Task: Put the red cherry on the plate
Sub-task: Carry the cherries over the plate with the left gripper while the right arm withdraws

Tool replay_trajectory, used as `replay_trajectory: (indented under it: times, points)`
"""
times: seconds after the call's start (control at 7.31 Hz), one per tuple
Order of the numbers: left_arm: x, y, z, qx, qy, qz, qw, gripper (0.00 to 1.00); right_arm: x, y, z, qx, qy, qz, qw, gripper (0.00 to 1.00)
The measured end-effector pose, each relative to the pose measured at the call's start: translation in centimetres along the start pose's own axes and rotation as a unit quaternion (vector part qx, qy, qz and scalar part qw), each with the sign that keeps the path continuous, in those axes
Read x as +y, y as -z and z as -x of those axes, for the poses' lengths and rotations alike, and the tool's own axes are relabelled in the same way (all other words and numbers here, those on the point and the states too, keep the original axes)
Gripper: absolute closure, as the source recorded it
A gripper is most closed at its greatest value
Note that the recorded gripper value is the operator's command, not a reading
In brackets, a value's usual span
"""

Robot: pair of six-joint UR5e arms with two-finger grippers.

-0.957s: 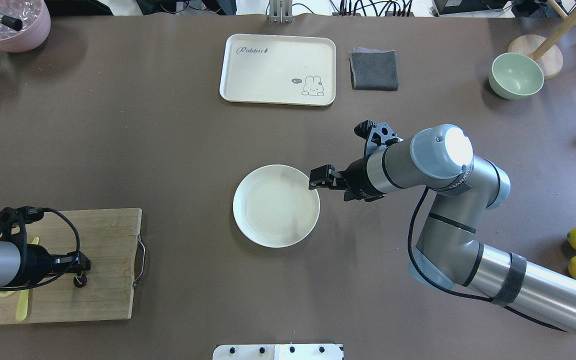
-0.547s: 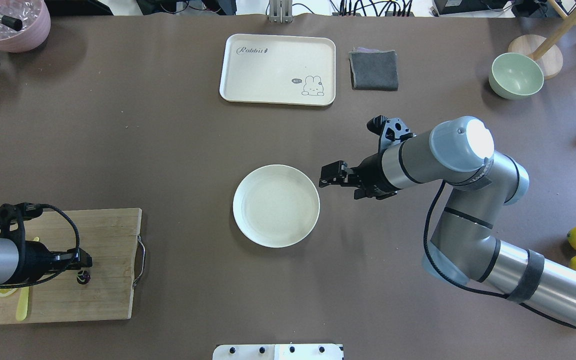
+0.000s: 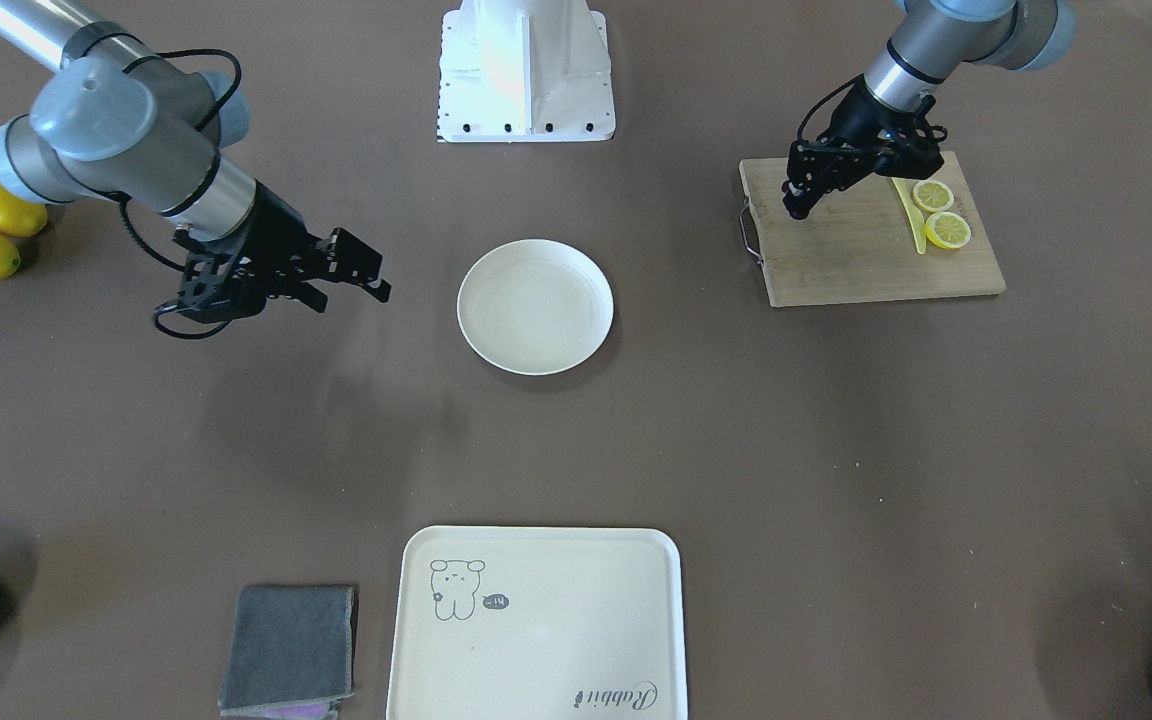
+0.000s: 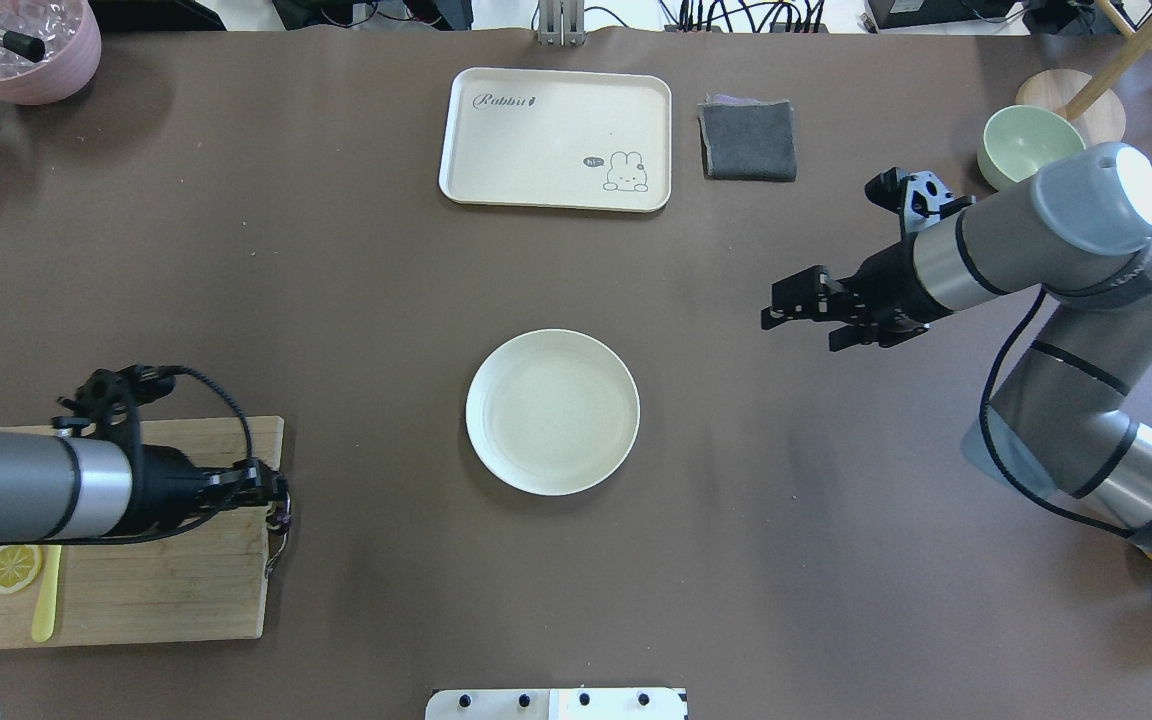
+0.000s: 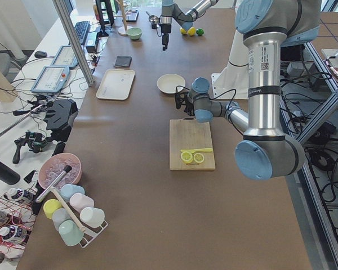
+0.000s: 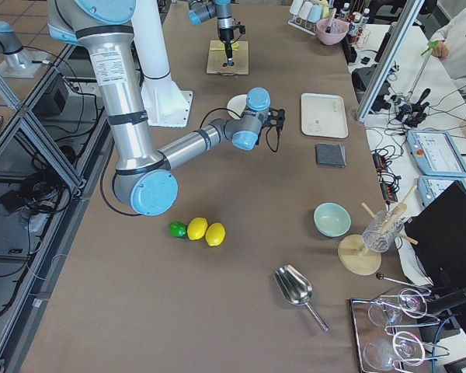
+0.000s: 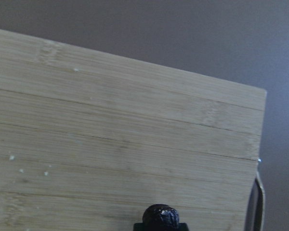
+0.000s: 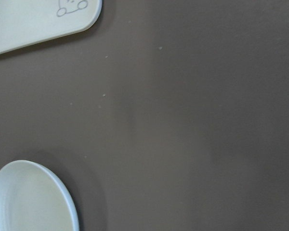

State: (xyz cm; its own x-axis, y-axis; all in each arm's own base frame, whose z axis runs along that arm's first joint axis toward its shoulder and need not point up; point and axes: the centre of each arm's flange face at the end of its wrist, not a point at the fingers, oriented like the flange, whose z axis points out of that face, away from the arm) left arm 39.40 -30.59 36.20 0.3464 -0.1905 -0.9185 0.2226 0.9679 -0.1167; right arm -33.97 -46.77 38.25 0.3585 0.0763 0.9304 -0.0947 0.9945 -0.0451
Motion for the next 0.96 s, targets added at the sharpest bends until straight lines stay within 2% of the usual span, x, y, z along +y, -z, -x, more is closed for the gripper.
replay_trajectory:
  times: [0.27, 0.41, 0.55, 0.68, 0.82, 0.96]
  points:
    - [-0.6, -3.7, -14.3, -0.006, 0.029, -0.01, 0.9995, 1.0, -1.1, 3.1, -6.9, 0.027, 0.02, -0.008, 0.9994, 0.0]
    - [-1.0, -5.7, -19.2, -0.015, 0.039, -0.023, 0.9989, 1.0, -1.4, 4.7, -10.3, 0.041, 0.028, -0.017, 0.9986, 0.0]
    - [-1.4, -7.5, -21.5, -0.024, 0.042, -0.03, 0.9984, 1.0, -1.4, 6.3, -13.4, 0.056, 0.04, -0.023, 0.9974, 0.0]
    - [-1.8, -9.0, -22.2, -0.028, 0.043, -0.033, 0.9981, 0.91, -1.3, 7.7, -16.2, 0.068, 0.05, -0.027, 0.9961, 0.0]
    - [-2.1, -10.7, -22.6, -0.028, 0.043, -0.034, 0.9981, 0.02, -1.0, 9.1, -18.9, 0.077, 0.058, -0.028, 0.9949, 0.0]
    - [-2.4, -11.8, -22.8, -0.026, 0.043, -0.034, 0.9982, 0.02, -0.6, 10.6, -21.3, 0.084, 0.065, -0.028, 0.994, 0.0]
